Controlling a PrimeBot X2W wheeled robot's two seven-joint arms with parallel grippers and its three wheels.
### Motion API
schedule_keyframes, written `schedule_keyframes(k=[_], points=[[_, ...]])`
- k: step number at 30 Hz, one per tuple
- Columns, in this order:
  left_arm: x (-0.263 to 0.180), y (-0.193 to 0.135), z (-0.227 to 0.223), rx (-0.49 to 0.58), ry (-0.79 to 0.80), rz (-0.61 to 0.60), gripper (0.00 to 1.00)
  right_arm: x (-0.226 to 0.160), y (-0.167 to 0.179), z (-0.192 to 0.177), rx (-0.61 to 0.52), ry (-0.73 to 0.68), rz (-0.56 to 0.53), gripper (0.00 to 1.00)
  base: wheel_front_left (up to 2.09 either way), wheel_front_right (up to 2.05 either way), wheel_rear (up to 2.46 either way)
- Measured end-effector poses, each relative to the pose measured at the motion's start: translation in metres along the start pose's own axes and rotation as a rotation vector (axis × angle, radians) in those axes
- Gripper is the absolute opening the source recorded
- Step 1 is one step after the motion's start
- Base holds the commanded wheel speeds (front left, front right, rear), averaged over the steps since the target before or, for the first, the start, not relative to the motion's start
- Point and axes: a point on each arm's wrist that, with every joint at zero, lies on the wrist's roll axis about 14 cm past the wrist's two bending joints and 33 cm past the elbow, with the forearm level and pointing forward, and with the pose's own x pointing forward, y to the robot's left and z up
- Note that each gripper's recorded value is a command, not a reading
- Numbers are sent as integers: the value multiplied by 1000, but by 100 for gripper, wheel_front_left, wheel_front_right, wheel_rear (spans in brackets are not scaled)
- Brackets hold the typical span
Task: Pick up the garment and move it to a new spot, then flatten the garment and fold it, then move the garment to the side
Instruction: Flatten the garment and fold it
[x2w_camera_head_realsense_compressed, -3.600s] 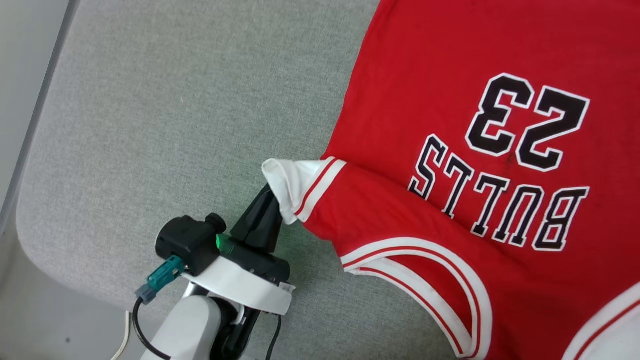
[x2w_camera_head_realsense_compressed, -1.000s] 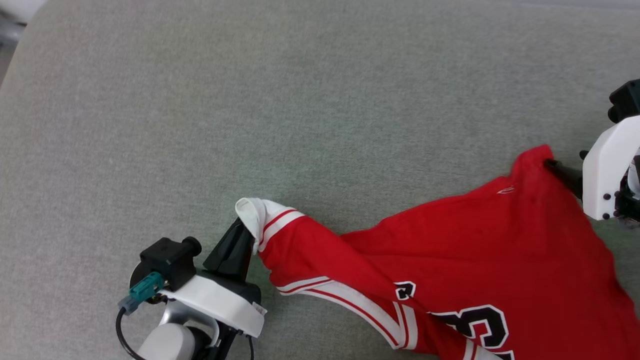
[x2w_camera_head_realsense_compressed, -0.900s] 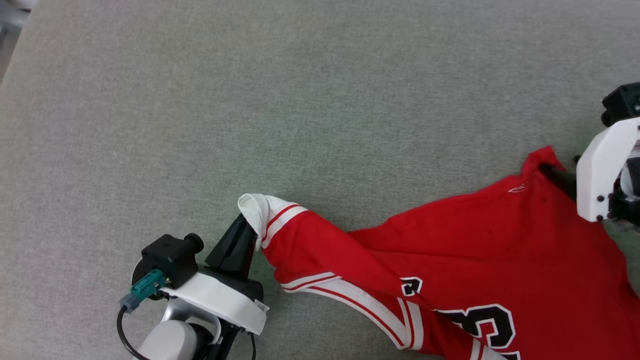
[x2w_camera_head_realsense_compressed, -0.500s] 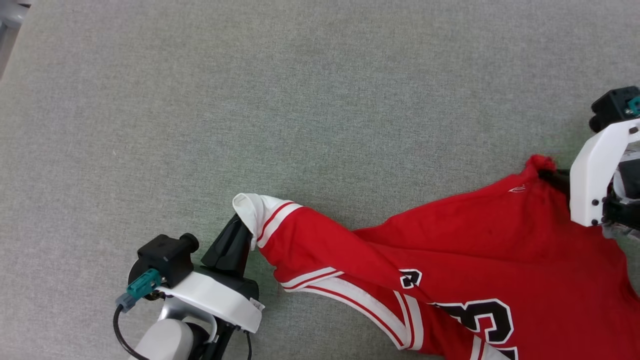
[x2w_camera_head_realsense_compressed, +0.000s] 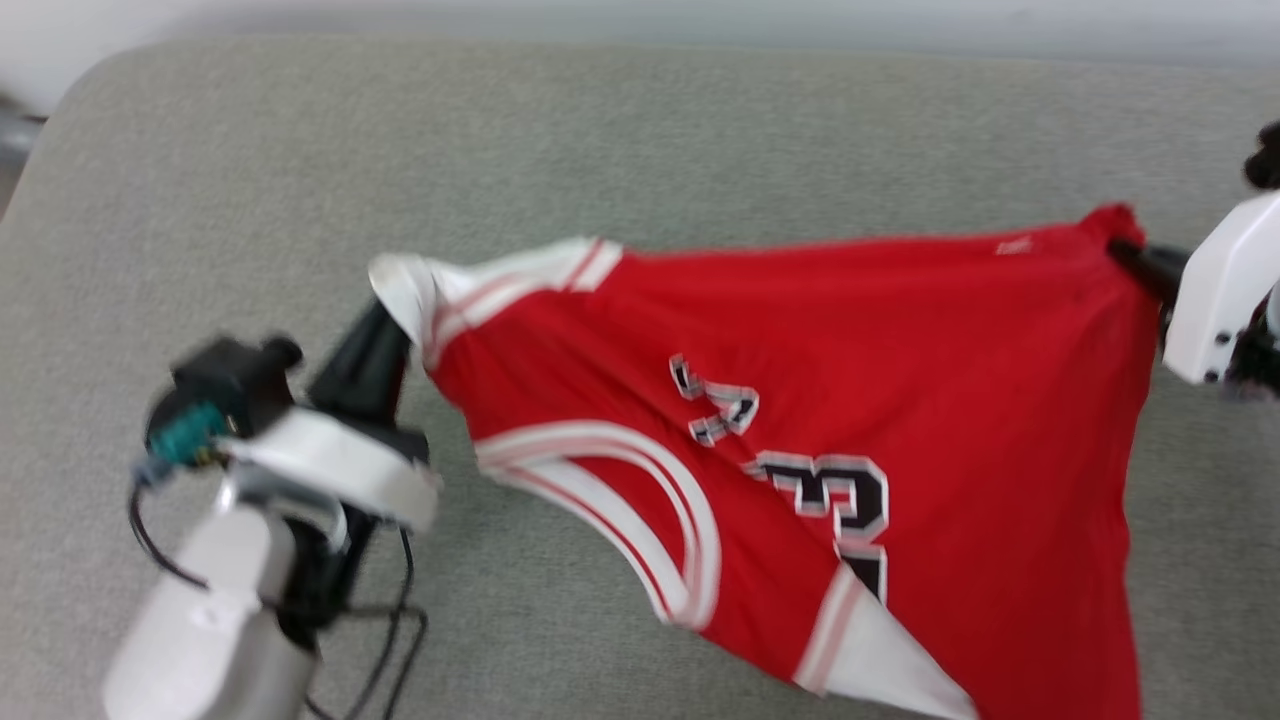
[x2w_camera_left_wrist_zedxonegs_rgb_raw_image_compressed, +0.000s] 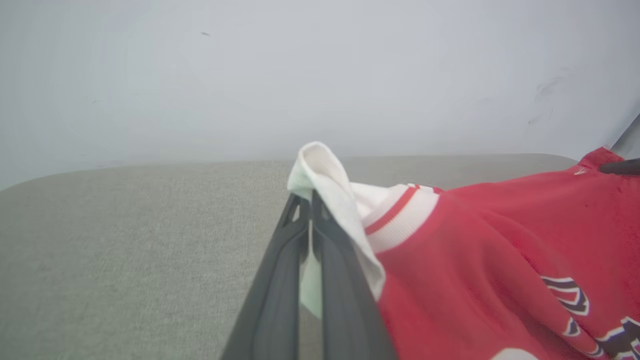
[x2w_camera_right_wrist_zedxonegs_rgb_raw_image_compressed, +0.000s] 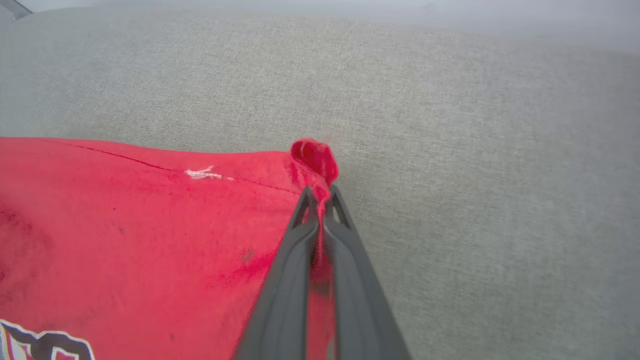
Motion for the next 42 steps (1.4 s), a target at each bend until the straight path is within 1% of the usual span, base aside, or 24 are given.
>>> schedule_keyframes(k=[5, 11, 16, 22, 24, 26, 30, 33, 37, 42], points=[[39, 0, 49, 74, -88, -48, 0, -24, -13, 43, 10, -144, -56, 0, 0, 0, 0], [87, -5, 103, 123, -172, -86, 0, -40, -27, 99, -11, -307, -119, 0, 0, 0, 0], [127, 1, 147, 162, -240, -85, 0, -47, -33, 155, -32, -438, -157, 0, 0, 0, 0], [167, 15, 193, 200, -324, -50, 0, -55, -33, 219, -56, -606, -183, 0, 0, 0, 0], [179, 20, 208, 217, -359, -37, 0, -56, -34, 238, -65, -663, -189, 0, 0, 0, 0], [190, 23, 216, 233, -376, -31, 0, -54, -38, 250, -74, -685, -206, 0, 0, 0, 0], [212, 30, 221, 237, -394, -22, 0, -42, -40, 270, -89, -719, -216, 0, 0, 0, 0], [228, 40, 211, 232, -382, -8, 0, -24, -39, 275, -95, -727, -211, 0, 0, 0, 0], [247, 55, 181, 214, -323, 18, 0, 9, -38, 266, -92, -713, -195, 0, 0, 0, 0], [264, 71, 133, 170, -231, 41, 0, 49, -37, 248, -86, -682, -176, 0, 0, 0, 0]])
